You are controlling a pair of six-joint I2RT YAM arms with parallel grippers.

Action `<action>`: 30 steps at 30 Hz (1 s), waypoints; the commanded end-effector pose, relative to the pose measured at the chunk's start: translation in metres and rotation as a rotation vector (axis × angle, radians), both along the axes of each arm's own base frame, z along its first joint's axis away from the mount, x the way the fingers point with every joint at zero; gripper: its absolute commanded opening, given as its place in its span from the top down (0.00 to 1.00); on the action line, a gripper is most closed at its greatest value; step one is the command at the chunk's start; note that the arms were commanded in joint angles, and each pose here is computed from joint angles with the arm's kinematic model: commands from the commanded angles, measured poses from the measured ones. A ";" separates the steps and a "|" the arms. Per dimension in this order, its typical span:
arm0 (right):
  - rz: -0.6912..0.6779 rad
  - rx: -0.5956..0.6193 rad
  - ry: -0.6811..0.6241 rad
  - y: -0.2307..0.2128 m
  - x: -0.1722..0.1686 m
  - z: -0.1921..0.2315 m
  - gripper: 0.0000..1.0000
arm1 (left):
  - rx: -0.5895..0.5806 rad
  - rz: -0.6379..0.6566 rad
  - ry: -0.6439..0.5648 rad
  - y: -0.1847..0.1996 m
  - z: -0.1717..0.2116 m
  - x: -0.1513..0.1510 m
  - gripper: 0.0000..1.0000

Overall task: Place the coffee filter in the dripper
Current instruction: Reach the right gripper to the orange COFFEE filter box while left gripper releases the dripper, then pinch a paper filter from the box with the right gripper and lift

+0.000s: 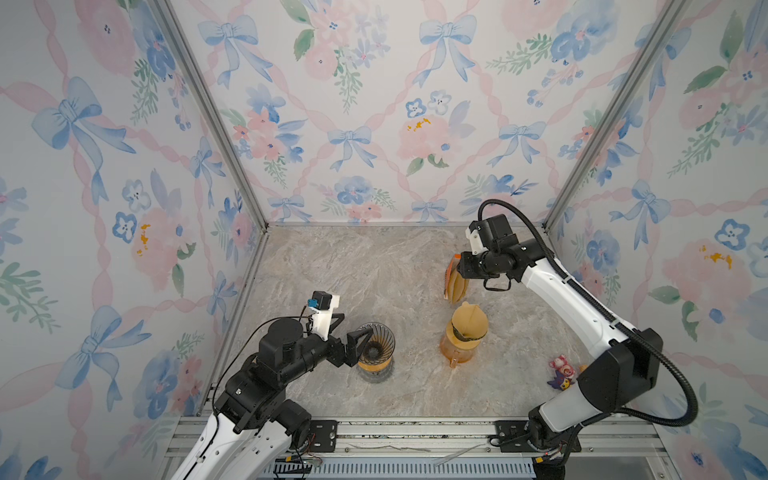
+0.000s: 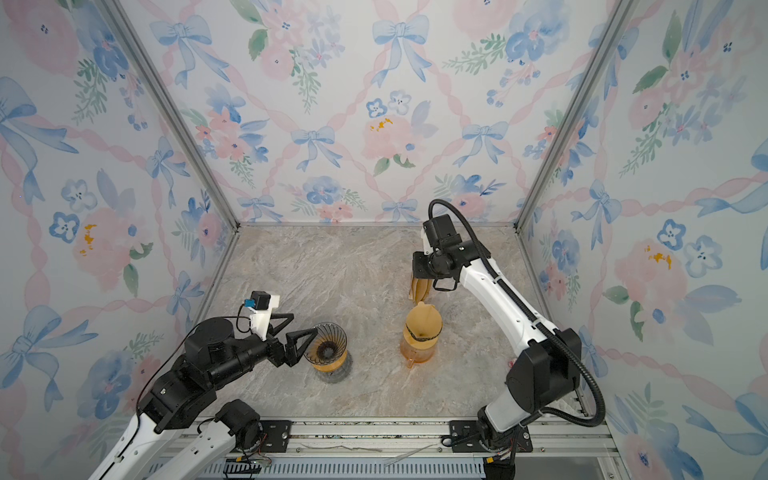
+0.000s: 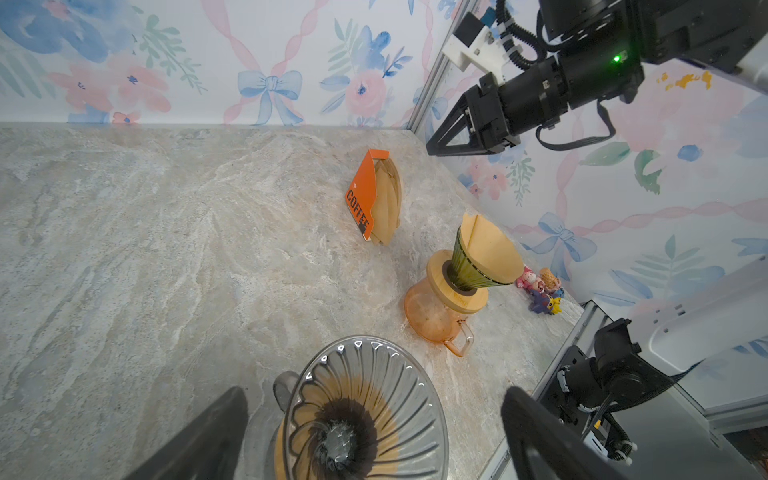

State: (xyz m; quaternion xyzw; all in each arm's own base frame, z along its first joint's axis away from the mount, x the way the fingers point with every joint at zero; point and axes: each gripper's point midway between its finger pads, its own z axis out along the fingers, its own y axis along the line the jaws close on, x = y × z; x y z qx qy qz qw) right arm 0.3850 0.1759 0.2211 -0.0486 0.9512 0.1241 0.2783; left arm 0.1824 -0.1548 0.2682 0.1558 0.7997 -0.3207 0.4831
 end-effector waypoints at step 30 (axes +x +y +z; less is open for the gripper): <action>-0.084 -0.163 0.217 -0.018 0.060 -0.100 0.81 | 0.019 0.041 -0.028 0.005 -0.001 0.009 0.03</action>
